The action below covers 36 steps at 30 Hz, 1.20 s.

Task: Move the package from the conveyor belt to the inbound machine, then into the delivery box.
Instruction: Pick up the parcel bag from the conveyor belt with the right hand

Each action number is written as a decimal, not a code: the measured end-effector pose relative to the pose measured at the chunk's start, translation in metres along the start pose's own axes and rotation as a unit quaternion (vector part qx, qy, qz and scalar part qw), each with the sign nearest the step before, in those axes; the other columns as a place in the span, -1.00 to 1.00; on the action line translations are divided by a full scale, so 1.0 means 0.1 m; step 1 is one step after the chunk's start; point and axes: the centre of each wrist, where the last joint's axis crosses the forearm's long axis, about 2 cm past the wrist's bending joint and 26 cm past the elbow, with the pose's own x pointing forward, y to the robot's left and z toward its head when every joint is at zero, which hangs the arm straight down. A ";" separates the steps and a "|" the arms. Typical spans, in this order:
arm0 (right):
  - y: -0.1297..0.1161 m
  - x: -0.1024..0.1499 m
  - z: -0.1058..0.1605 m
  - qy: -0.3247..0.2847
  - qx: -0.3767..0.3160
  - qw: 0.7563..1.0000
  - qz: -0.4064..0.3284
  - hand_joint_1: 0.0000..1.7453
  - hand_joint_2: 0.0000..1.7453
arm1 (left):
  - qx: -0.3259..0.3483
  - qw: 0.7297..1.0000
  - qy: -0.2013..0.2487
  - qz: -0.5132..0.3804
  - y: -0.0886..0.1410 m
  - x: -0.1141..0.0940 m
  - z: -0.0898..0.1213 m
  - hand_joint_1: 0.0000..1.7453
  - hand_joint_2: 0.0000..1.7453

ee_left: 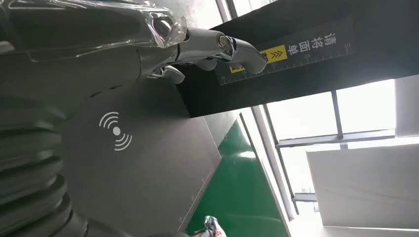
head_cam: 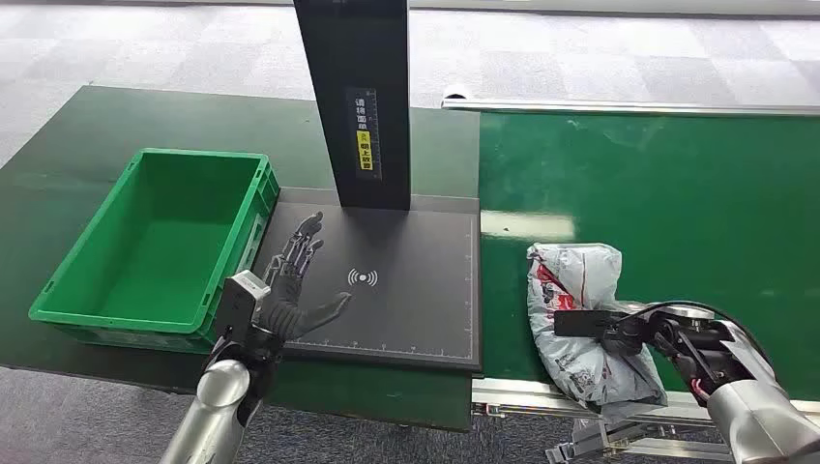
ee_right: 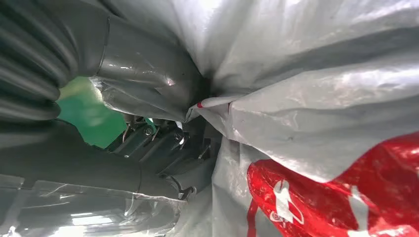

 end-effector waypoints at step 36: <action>-0.59 0.61 0.36 -0.165 -0.362 0.916 -0.042 1.00 1.00 | 0.078 0.996 -0.048 -0.002 0.14 0.10 0.20 -1.00 1.00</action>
